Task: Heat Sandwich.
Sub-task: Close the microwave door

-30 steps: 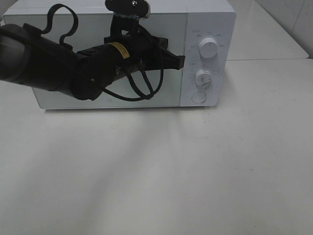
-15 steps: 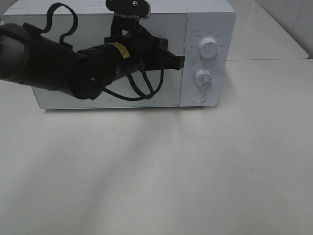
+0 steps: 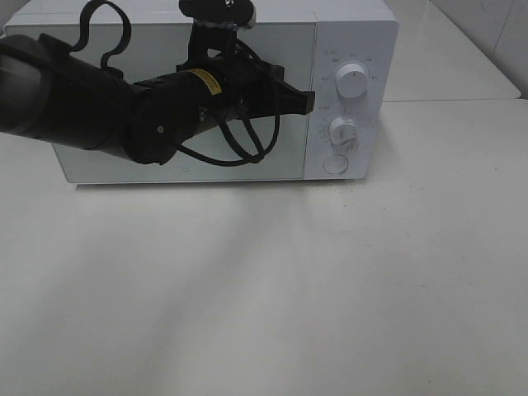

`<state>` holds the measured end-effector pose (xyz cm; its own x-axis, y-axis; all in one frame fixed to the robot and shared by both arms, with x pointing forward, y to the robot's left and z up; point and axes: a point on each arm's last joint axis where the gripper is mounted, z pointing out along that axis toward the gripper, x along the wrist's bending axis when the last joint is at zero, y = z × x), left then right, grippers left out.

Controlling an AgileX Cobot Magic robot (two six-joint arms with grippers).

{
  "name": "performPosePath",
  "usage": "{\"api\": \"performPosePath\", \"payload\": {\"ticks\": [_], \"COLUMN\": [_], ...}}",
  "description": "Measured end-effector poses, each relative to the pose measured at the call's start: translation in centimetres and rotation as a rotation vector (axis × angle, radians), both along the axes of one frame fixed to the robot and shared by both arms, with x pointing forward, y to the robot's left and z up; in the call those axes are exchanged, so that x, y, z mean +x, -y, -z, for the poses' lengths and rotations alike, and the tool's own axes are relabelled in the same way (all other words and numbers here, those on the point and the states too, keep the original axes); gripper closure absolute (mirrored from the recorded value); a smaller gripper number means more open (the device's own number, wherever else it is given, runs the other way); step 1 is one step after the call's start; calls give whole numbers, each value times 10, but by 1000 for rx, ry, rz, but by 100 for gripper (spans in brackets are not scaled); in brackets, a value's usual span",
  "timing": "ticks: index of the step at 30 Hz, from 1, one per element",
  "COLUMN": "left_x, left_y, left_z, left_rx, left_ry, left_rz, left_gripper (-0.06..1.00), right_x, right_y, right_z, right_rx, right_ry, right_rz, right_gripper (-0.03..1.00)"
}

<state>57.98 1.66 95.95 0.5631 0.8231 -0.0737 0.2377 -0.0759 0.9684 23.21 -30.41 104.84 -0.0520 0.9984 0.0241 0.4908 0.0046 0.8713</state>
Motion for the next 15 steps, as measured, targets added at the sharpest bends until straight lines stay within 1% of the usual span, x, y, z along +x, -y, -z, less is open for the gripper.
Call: {"api": "performPosePath", "payload": {"ticks": [6,12,15], "left_x": [-15,-39,-46], "left_y": [-2,-17,-22], "left_z": [1,0,-2], "left_rx": [-3,21,22], "left_ry": [-26,-52,-62], "left_rz": [-1,9,9], "left_gripper": [94,94,94], "right_x": [0,0,0], "right_y": [0,0,0], "right_z": [0,0,0], "right_rx": [-1,-1,-1], "right_ry": [0,0,0], "right_rz": [1,1,1], "right_gripper": [26,26,26]}}
